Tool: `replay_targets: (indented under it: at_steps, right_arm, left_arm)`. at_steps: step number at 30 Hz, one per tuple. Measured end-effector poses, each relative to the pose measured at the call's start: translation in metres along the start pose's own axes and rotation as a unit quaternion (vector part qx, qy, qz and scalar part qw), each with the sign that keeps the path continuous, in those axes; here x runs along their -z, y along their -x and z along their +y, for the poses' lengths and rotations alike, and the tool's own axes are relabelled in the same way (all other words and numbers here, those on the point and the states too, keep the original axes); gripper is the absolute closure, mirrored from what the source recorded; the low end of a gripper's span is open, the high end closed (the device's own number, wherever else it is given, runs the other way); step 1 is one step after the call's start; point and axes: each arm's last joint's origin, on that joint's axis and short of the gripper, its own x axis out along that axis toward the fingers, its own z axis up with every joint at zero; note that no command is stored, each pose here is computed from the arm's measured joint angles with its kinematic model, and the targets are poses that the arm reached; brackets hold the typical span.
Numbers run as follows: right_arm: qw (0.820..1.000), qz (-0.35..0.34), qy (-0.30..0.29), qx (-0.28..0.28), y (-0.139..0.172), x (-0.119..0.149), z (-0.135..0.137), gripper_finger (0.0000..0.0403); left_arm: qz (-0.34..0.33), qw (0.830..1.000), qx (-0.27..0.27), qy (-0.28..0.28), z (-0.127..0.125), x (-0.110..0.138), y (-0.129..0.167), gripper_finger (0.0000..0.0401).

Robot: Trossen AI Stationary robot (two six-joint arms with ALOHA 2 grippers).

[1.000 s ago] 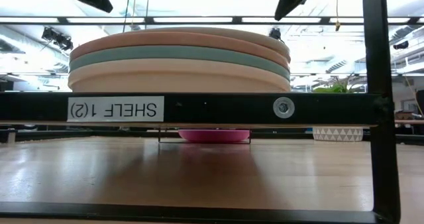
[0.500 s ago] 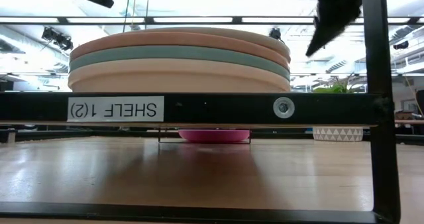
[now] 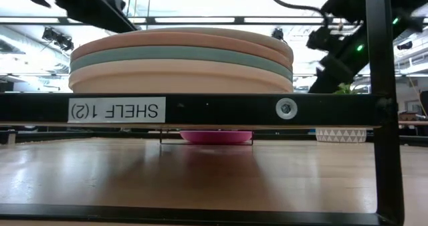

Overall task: Place and stack plates onto a shelf
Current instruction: Stack the pink plate on top of the gray plate

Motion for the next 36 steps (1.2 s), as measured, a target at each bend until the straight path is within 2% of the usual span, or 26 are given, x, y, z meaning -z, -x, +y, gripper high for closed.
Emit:
replay_targets:
  at_steps: [6,14,20,26,32,36]
  right_arm:
    - [0.997,-0.060,-0.037,-0.045,-0.031,-0.008,-0.027,0.0304]
    - [0.981,-0.130,-0.122,-0.080,-0.067,-0.025,-0.060,0.0304]
    - [0.977,-0.097,-0.153,-0.116,-0.109,-0.040,-0.076,0.0304]
    - [0.971,-0.081,-0.158,-0.161,-0.149,-0.060,-0.082,0.0304]
    - [0.978,-0.008,-0.142,-0.150,-0.174,-0.056,-0.080,0.0304]
    - [0.979,0.023,-0.140,-0.143,-0.177,-0.051,-0.079,0.0304]
  left_arm:
    - [-0.021,0.999,0.020,0.026,0.017,0.008,-0.017,0.0283]
    - [-0.010,1.000,0.026,0.013,0.022,0.014,-0.022,0.0283]
    - [-0.042,0.998,0.049,0.011,0.014,0.008,-0.014,0.0283]
    - [-0.053,0.995,0.082,0.000,0.001,0.007,-0.003,0.0283]
    - [-0.047,0.993,0.111,0.000,-0.011,0.009,0.007,0.0283]
    - [-0.042,0.993,0.109,-0.007,-0.015,0.011,0.011,0.0283]
